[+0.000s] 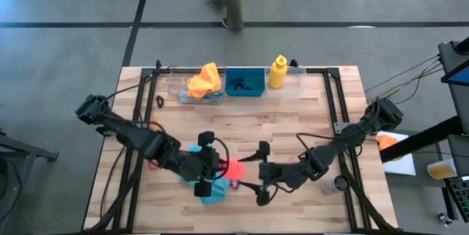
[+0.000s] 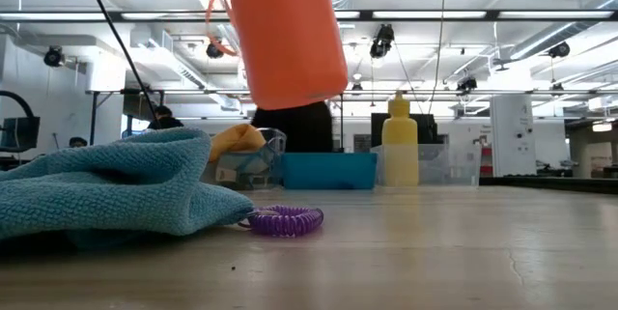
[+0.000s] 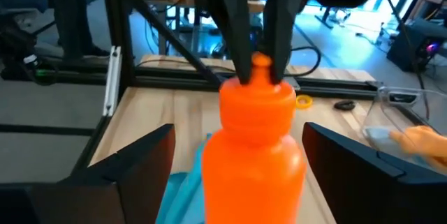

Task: Pick & Place Sports Items
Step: Put the orange water bottle into the white bin

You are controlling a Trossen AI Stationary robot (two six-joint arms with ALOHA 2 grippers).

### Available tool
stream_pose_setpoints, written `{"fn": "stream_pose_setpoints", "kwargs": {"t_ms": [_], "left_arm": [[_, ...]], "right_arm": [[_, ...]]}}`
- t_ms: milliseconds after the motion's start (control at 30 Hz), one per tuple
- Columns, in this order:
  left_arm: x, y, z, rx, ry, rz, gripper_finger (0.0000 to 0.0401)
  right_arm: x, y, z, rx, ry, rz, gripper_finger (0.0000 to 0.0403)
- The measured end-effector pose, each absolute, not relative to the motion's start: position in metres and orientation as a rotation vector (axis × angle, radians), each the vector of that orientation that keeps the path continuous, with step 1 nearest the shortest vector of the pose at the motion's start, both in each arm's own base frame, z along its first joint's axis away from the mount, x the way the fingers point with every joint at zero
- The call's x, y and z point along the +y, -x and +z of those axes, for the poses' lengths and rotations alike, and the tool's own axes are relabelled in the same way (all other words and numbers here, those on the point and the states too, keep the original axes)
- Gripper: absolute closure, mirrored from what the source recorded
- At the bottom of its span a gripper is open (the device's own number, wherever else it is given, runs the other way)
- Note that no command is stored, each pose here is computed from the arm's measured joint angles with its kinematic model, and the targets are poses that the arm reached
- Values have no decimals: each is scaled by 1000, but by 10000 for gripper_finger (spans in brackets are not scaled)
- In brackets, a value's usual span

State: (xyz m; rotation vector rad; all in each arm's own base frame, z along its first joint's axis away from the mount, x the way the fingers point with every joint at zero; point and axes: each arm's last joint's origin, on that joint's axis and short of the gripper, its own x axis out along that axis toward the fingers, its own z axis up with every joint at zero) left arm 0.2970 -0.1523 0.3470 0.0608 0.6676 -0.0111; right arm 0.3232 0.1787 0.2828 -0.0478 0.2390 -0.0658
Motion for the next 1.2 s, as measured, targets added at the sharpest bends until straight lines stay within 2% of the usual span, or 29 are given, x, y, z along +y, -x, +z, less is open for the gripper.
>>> {"fn": "stream_pose_setpoints", "kwargs": {"t_ms": [333, 533, 933, 1033, 1200], "left_arm": [[-142, -303, 348, 655, -78, 4, 353], [-137, -306, 349, 649, -83, 12, 353], [-131, -312, 352, 613, -100, 13, 353], [-131, -312, 352, 613, -107, 12, 353], [-130, -312, 352, 612, -107, 12, 353]], "right_arm": [[153, -338, 280, 249, 42, -120, 117], [143, -345, 280, 258, 20, 4, 117], [133, -350, 281, 251, 78, -1, 119], [133, -350, 281, 252, 82, -1, 136], [132, -350, 281, 257, 91, -3, 199]]}}
